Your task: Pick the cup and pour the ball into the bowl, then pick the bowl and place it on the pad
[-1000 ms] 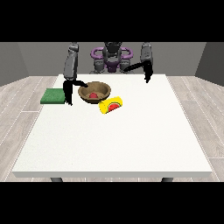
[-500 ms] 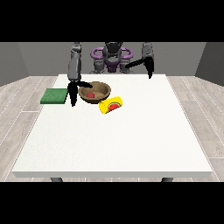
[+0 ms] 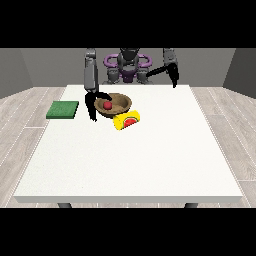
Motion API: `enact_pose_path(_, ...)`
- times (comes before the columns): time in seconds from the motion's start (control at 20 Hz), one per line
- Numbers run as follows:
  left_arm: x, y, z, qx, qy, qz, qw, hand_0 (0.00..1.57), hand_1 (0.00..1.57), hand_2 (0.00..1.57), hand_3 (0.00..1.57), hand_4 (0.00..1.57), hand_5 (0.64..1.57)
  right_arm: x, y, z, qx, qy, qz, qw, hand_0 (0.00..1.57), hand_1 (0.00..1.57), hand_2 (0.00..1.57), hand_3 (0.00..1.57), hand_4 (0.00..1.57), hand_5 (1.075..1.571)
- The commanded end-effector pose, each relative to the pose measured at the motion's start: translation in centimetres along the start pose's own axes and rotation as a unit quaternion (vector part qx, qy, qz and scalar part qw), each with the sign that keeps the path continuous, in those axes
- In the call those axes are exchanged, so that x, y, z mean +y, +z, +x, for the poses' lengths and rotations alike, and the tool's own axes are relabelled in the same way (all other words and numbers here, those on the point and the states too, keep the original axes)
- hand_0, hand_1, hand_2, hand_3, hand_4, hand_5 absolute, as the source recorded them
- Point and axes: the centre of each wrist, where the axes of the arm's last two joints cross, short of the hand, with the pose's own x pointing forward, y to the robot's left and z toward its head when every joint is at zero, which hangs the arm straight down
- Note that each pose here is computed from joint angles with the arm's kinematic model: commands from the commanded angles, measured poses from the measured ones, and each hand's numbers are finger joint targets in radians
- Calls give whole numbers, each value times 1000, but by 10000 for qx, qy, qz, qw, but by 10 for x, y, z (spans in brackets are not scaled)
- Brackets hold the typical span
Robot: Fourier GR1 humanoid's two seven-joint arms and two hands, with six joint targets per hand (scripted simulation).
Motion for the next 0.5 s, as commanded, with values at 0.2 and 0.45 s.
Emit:
enact_pose_path(0.2,8,-5,4,-197,-29,-26,9998,0,0,0,0,0,1568,-15,8,-10,1044,983,-630,9877,1571,1571,1571,1571,1054,1551)
enact_pose_path(0.45,11,7,-15,263,17,76,9996,0,0,0,0,0,1570,-15,0,2,1209,1349,-756,9805,1571,1571,1571,1571,1025,1554)
